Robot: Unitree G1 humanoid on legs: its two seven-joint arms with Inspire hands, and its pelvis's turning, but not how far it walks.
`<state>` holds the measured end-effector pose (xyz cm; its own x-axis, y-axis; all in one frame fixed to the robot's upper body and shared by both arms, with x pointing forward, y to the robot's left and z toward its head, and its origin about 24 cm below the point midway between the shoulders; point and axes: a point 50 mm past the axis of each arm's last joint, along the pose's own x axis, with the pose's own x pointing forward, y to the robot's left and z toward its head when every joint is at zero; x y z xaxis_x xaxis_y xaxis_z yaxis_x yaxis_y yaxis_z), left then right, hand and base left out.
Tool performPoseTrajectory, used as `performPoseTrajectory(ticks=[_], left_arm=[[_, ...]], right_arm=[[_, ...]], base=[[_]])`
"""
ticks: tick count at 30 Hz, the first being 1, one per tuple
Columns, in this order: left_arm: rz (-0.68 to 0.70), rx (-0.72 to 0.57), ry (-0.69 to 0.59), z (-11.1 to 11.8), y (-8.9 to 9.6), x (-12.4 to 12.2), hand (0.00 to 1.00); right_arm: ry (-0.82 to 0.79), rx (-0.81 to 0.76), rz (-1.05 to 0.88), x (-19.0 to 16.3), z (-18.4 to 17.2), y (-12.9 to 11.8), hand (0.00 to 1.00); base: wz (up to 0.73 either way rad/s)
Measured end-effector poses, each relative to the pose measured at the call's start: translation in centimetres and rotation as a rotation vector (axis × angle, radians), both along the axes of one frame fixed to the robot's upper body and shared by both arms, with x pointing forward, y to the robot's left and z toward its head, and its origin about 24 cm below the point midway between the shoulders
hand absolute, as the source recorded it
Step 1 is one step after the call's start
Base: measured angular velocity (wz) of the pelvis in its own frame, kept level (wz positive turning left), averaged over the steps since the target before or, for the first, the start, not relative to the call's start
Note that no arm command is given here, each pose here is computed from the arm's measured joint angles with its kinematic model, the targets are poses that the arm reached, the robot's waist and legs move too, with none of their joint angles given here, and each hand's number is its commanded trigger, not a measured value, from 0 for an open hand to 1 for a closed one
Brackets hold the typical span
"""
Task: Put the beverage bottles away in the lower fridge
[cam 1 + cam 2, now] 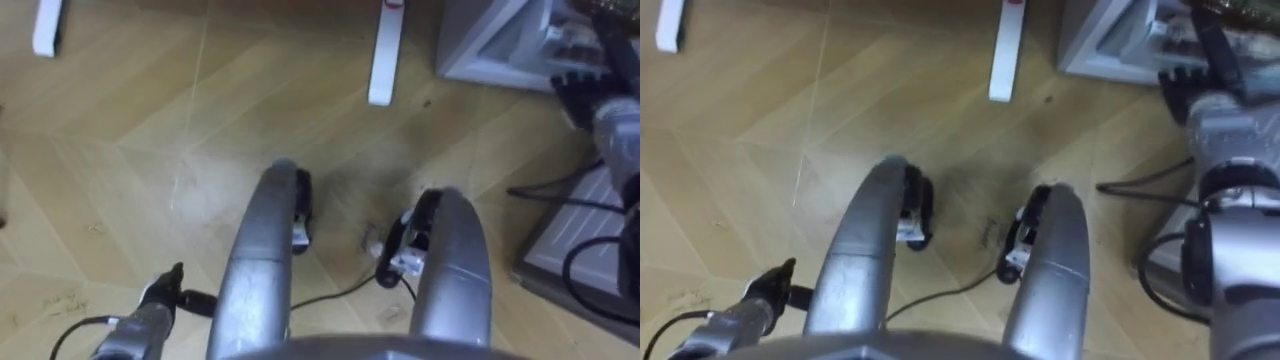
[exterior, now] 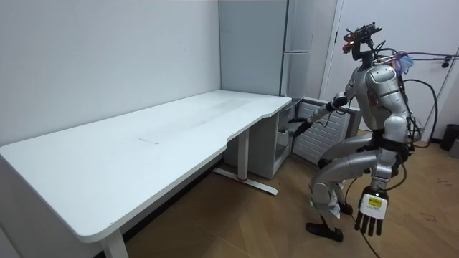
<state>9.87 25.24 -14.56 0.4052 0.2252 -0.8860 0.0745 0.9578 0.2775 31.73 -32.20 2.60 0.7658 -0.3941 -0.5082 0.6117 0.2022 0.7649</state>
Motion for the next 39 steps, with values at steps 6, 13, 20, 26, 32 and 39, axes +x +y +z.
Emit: performPoseTrajectory(ticks=[6, 13, 20, 26, 32, 39], left_arm=[[0.041, 0.019, 0.028, -0.1, 0.9, -1.7, 0.0], [0.048, 0.015, 0.051, -0.1, 1.2, -3.3, 0.0], [0.1, 0.023, 0.102, -0.2, 1.7, -6.5, 0.0], [0.109, 0.027, 0.097, -0.2, 1.9, -6.9, 0.0], [0.104, 0.035, 0.082, -0.1, 2.1, -6.8, 0.0], [0.107, 0.046, 0.084, -0.1, 2.4, -7.1, 0.0]], right_arm=[[0.046, 0.004, -0.023, 0.7, 1.1, 0.4, 0.0], [0.079, 0.009, -0.037, 1.7, 2.3, 0.7, 0.0], [0.073, 0.01, -0.053, 2.8, 4.6, 1.3, 0.0], [0.032, -0.005, -0.081, 3.5, 6.6, 1.3, 0.0], [0.035, -0.053, -0.093, 3.8, 8.1, 1.0, 0.0], [0.06, -0.072, -0.102, 3.8, 8.7, 0.9, 0.0]], base=[[0.01], [0.04], [0.03], [0.03], [0.01], [0.01]])
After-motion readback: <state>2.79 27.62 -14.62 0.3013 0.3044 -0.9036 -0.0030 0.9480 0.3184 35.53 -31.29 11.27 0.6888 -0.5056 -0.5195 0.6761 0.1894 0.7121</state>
